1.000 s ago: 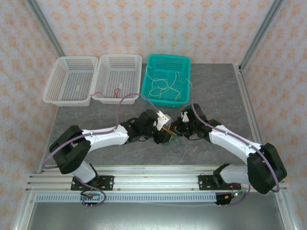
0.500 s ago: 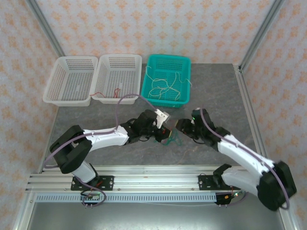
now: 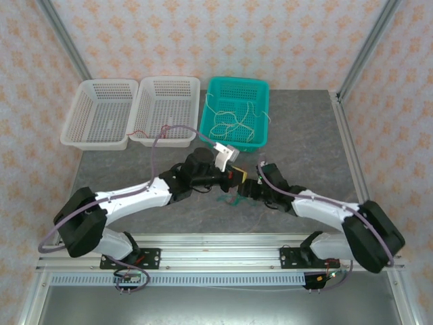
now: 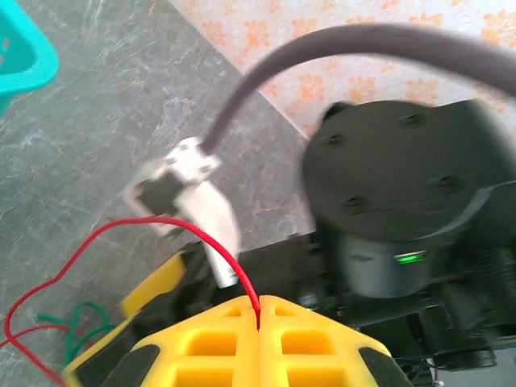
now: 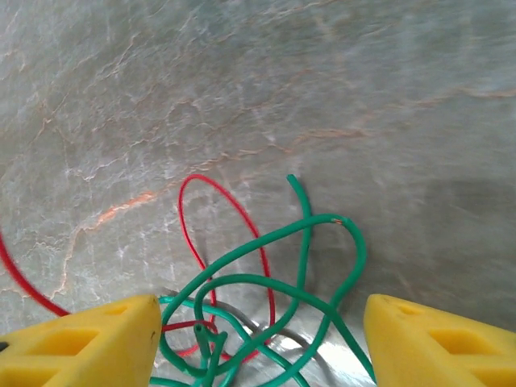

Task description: Untangle the cables

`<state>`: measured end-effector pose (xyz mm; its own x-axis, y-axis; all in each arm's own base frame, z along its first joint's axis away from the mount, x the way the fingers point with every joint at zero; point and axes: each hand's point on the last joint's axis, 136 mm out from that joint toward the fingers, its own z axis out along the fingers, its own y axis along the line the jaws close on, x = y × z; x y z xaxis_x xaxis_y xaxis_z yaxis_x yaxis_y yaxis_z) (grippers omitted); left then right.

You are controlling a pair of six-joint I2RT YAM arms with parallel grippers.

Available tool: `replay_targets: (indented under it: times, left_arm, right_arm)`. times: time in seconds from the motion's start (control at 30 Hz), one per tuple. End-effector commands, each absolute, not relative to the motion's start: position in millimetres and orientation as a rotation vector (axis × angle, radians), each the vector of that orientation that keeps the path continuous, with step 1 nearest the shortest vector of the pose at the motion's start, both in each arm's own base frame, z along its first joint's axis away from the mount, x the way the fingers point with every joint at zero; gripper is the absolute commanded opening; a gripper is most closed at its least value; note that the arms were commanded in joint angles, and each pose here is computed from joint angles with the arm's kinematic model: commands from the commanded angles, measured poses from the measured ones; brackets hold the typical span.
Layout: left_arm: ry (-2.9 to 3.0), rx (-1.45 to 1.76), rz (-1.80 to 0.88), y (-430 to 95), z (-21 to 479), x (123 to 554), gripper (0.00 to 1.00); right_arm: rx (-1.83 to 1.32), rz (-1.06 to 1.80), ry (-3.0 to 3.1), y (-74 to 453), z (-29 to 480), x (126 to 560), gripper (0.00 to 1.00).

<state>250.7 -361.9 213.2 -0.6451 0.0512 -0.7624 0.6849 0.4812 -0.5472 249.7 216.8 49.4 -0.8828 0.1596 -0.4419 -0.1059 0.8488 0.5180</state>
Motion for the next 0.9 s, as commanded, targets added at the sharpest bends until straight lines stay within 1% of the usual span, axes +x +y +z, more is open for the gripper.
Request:
replay_targets:
  times: [0.0, 0.1, 0.13, 0.27, 0.4, 0.5, 0.57, 0.73, 0.87]
  left_arm:
    - [2.003, 0.589, -1.181, -358, 234, 245, 0.0]
    - [1.936, 0.536, -1.157, -346, 263, 248, 0.0]
    - [1.903, 0.518, -1.142, -339, 278, 248, 0.0]
    - [1.83, 0.368, -1.004, -295, 326, 263, 0.0]
    - [1.86, 0.063, -0.757, -211, 356, 296, 0.0]
    - [1.807, -0.137, -0.698, -151, 378, 308, 0.0]
    - [1.767, -0.217, -0.675, -121, 389, 310, 0.0]
    - [1.777, -0.267, -0.652, -96, 396, 309, 0.0]
    - [1.741, -0.297, -0.551, -70, 412, 299, 0.0]
  right_arm:
    - [-0.032, 0.779, 2.493, 236, 57, 264, 0.62]
    - [0.057, 0.593, 2.602, 219, 29, 267, 0.32]
    - [0.091, 0.525, 2.64, 212, 21, 267, 0.25]
    - [0.132, 0.4, 2.729, 201, 0, 263, 0.22]
    - [0.189, 0.306, 2.754, 189, -11, 261, 0.17]
    - [0.212, 0.242, 2.768, 181, -15, 259, 0.15]
    - [0.219, 0.213, 2.773, 177, -16, 258, 0.15]
    - [0.235, 0.182, 2.783, 171, -21, 255, 0.14]
    - [0.263, 0.135, 2.785, 161, -23, 252, 0.14]
